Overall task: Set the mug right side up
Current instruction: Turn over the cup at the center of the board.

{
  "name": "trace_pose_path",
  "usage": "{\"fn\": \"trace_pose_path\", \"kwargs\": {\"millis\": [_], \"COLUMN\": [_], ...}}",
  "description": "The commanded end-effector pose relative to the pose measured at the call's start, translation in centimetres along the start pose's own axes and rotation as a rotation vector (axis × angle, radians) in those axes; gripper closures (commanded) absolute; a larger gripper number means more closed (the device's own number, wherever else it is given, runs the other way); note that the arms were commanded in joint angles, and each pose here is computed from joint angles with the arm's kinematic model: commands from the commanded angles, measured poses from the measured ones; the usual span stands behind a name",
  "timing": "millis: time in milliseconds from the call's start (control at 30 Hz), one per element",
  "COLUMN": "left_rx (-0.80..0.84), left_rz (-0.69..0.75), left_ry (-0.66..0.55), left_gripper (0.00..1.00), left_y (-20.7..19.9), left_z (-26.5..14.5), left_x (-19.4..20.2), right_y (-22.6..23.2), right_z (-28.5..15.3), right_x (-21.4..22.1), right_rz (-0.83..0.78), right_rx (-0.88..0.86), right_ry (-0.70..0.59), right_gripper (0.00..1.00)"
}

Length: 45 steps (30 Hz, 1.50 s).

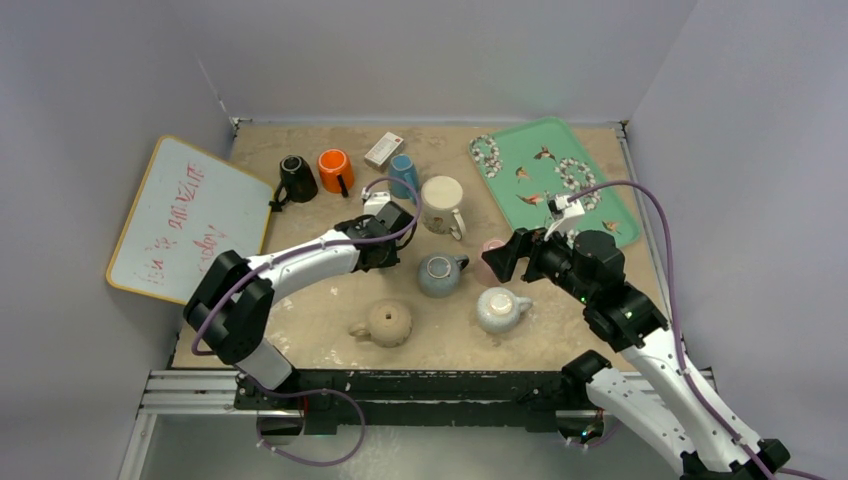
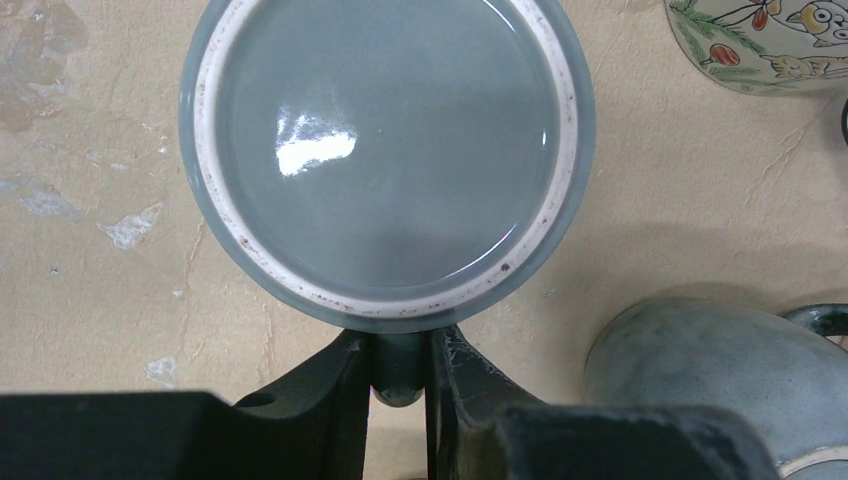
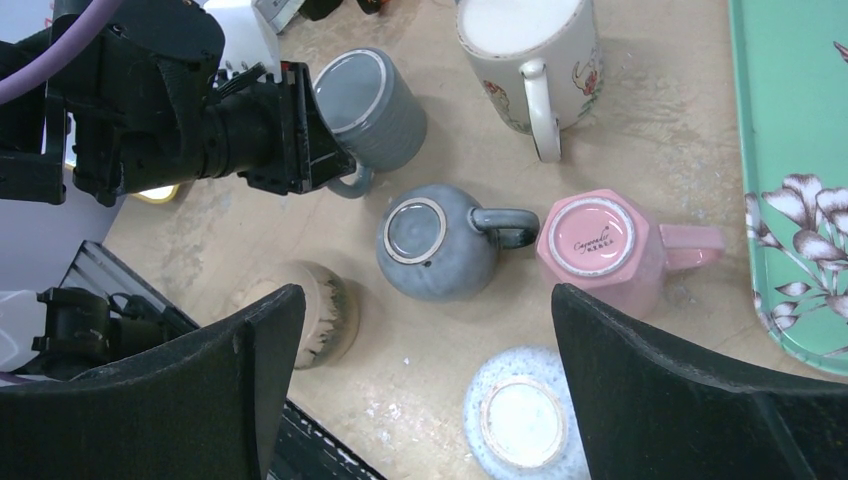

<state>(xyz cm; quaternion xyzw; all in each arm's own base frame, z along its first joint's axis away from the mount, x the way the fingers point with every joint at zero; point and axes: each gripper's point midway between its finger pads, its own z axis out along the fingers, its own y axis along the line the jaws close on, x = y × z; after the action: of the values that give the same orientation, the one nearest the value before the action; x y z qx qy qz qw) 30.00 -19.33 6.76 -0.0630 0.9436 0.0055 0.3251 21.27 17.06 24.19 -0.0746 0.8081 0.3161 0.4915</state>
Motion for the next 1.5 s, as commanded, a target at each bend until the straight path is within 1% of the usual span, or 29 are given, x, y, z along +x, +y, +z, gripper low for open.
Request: {"fn": "trace_pose_path", "kwargs": {"millis": [0, 233, 400, 633, 867, 1000, 1133, 1267, 1367, 1467], "left_rx": [0.021, 0.039, 0.124, 0.188, 0.275, 0.284, 0.292, 0.291, 0.295, 0.303], "left_rz": [-0.014, -0.044, -0.116, -0.222, -0.299, -0.315, -0.321, -0.335, -0.341, -0.346], "left_ry": [-0.056, -0.047, -0.02, -0.054, -0.074, -0.087, -0.093, -0.087, -0.081, -0.075], "left_gripper": [1.0, 1.0, 1.0, 1.0, 1.0, 1.0, 1.0, 1.0, 1.0, 1.0], "left_y": [-0.9, -0.2, 0.4, 2.0, 1.7, 1.9, 1.9, 1.9, 1.7, 1.4], "left_z": [-0.8, -1.5, -2.2, -4.4, -6.7, -7.2, -6.9, -6.6, -6.4, -6.4], "left_x": [-2.5, -2.8, -3.0, -4.3, -5.0, -5.3, -5.1, -4.9, -4.9, -4.9], "right_y": [0.2, 0.3, 0.9, 1.8, 3.5, 3.7, 4.0, 4.9, 5.9, 7.5], "right_z": [0.2, 0.5, 0.8, 1.8, 3.5, 4.4, 5.1, 5.8, 6.8, 8.3], "right_x": [-0.7, -0.6, -0.6, -0.2, 0.0, 0.0, -0.5, -0.8, -0.8, -0.2], "right_rz": [0.006, 0.04, 0.08, 0.126, 0.217, 0.238, 0.237, 0.211, 0.143, 0.042], "right_rx": [-0.001, 0.001, -0.03, -0.081, -0.165, -0.176, -0.194, -0.241, -0.252, -0.246], "right_ry": [-0.031, -0.02, -0.024, -0.003, 0.041, 0.051, 0.035, 0.024, 0.015, 0.01], "right_gripper": [0.06, 0.08, 0.08, 0.09, 0.15, 0.19, 0.21, 0.24, 0.27, 0.27]}}
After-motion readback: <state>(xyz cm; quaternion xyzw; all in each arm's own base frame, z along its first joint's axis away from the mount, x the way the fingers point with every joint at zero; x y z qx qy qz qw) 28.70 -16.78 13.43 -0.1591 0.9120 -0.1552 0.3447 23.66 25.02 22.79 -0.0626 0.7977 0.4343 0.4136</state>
